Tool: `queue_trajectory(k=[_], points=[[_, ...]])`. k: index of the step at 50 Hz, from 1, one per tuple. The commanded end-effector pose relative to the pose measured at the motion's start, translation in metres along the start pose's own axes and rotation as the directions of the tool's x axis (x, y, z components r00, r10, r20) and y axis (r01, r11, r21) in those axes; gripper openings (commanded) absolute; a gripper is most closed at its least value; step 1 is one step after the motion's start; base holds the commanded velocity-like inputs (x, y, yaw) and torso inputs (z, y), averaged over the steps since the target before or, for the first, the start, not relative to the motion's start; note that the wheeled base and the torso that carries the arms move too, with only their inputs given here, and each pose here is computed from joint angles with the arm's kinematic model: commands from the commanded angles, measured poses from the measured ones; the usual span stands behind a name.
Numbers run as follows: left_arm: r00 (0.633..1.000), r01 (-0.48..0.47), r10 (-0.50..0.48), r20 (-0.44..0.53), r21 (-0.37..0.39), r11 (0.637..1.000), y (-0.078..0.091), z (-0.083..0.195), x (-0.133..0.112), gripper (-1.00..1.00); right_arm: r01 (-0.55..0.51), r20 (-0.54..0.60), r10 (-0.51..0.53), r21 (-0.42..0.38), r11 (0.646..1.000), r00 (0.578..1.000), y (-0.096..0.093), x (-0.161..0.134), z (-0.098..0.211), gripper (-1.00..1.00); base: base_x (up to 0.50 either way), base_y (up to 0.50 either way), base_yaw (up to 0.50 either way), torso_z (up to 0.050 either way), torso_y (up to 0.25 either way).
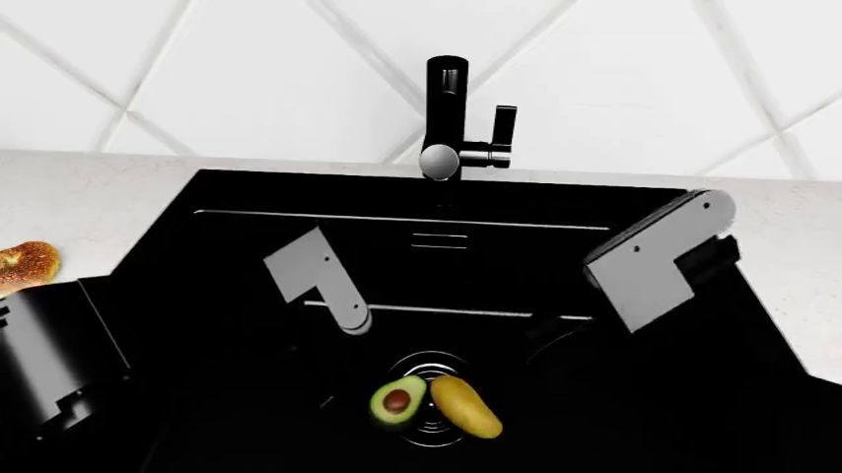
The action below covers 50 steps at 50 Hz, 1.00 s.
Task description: Pick up the fruits and vegetables and place them in the sink. Turn on the sink faucet to wash them. Then turn the sink off and put them in the tray.
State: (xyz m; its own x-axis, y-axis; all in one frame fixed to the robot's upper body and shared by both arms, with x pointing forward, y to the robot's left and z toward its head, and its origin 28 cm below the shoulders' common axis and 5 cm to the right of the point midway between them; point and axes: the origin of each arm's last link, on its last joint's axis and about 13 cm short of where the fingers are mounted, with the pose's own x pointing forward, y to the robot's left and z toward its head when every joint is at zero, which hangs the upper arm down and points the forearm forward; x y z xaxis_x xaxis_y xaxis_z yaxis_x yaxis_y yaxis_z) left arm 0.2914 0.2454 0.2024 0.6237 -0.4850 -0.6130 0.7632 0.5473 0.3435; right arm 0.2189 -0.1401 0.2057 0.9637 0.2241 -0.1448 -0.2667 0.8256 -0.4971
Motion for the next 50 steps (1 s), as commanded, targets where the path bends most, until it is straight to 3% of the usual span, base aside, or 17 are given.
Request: queue_trajectory(k=[1,10,17,29,44,50], points=[[1.0,-0.003,0.003,-0.005,-0.008,1.0,-0.002,-0.001,0.002,1.0,0.297,0.161,-0.31,0.099,0.95,0.937,-0.014,-0.016,0.01,1.0,0.0,0.0,0.0,0.0,0.0],[1.0,-0.016,0.017,0.02,-0.035,0.999,0.0,0.002,0.002,1.0,0.351,0.257,-0.402,0.221,0.91,0.879,-0.029,0.008,0.037,1.0,0.0,0.0,0.0,0.0,0.0],[0.999,-0.024,0.025,0.034,-0.034,0.999,0.0,0.002,-0.001,1.0,0.277,0.262,-0.361,0.308,0.91,0.895,-0.043,0.031,0.053,1.0,0.0,0.0,0.0,0.0,0.0],[0.999,-0.026,0.027,0.045,-0.028,0.999,0.001,0.005,0.001,1.0,0.279,0.194,-0.334,0.262,0.924,0.923,-0.047,0.093,0.061,1.0,0.0,0.0,0.0,0.0,0.0],[0.999,-0.026,0.027,0.045,-0.028,0.999,0.001,0.005,0.002,1.0,0.273,0.197,-0.327,0.257,0.927,0.924,-0.047,0.099,0.06,1.0,0.0,0.0,0.0,0.0,0.0],[0.999,-0.025,0.025,0.042,-0.018,1.0,0.001,0.006,0.003,1.0,0.203,0.239,-0.288,0.325,0.924,0.927,-0.06,0.112,0.059,1.0,0.0,0.0,0.0,0.0,0.0]])
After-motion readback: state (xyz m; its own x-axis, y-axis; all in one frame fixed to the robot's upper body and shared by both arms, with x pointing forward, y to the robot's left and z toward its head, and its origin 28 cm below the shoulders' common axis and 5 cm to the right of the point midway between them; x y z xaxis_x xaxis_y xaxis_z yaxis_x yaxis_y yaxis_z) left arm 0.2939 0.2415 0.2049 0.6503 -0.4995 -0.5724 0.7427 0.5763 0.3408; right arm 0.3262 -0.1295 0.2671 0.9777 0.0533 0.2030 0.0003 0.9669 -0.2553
